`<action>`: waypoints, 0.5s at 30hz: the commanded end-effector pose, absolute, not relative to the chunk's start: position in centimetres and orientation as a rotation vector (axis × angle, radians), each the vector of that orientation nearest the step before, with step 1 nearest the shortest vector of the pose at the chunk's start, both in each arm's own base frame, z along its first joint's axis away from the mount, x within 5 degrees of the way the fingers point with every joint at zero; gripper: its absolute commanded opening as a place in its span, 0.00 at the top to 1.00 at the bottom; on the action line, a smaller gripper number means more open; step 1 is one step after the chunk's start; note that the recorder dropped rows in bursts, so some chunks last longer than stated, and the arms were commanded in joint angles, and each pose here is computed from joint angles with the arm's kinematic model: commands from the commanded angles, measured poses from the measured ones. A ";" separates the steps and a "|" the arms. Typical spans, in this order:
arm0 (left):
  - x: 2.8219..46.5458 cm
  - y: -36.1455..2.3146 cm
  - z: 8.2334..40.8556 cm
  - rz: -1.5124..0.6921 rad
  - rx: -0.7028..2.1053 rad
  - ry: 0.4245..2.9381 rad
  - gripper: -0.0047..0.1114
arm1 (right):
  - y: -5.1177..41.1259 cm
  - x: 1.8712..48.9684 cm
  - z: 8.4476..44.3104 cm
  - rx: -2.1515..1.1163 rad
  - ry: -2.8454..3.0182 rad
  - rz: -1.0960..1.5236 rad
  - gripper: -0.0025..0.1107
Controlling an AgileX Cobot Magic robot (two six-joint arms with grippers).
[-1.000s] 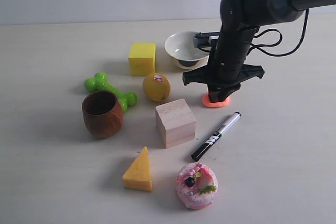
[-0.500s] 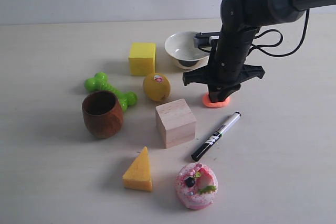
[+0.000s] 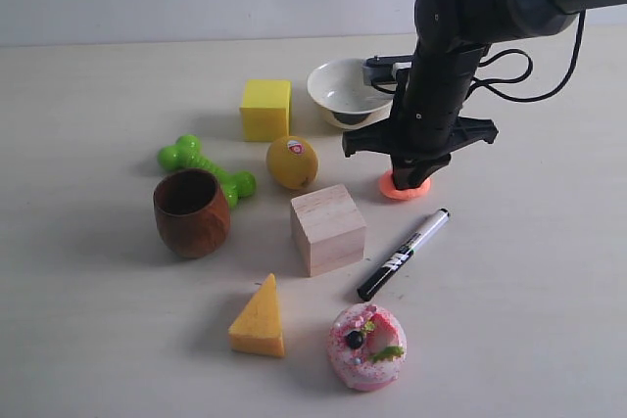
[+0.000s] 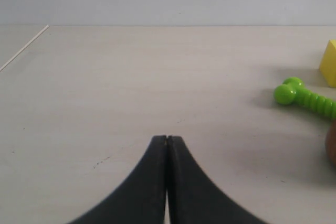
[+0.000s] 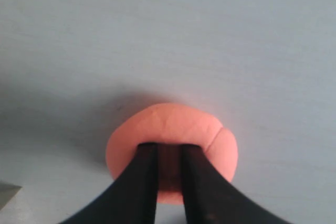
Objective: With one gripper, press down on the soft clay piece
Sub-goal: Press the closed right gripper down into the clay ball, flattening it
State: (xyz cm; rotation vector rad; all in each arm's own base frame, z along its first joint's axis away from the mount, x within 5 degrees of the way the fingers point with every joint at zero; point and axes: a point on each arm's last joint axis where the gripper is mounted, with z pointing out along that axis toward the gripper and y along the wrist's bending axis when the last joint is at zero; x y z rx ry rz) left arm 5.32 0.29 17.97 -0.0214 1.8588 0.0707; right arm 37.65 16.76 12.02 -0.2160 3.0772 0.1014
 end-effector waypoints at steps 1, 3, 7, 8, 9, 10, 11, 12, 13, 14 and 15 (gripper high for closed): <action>5.3 0.3 18.1 0.064 -0.019 1.844 0.96 | 16.7 37.6 12.7 -0.225 3.063 0.104 0.85; 5.3 0.3 18.1 0.064 -0.019 1.844 0.96 | 16.7 37.6 12.7 -0.228 3.063 0.104 0.87; 5.3 0.3 18.1 0.064 -0.019 1.844 0.96 | 16.7 37.7 12.7 -0.244 3.057 0.105 0.90; 5.3 0.3 18.1 0.064 -0.019 1.844 0.96 | 16.7 37.7 12.7 -0.256 3.056 0.105 0.90; 5.3 0.3 18.1 0.064 -0.019 1.844 0.96 | 16.7 37.7 12.7 -0.255 3.054 0.105 0.91; 5.3 0.3 18.1 0.064 -0.019 1.844 0.96 | 16.7 37.7 12.7 -0.255 3.054 0.105 0.92; 5.3 0.3 18.1 0.064 -0.019 1.844 0.96 | 16.7 37.7 12.7 -0.255 3.052 0.106 0.92; 5.3 0.3 18.1 0.064 -0.019 1.844 0.96 | 16.7 37.7 12.7 -0.255 3.052 0.106 0.92; 5.3 0.3 18.1 0.064 -0.019 1.844 0.96 | 16.7 37.7 12.7 -0.255 3.051 0.107 0.93; 5.3 0.3 18.1 0.064 -0.019 1.844 0.96 | 16.7 37.7 12.7 -0.258 3.048 0.108 0.93; 5.3 0.3 18.1 0.064 -0.019 1.844 0.96 | 16.7 37.8 12.7 -0.257 3.044 0.109 0.94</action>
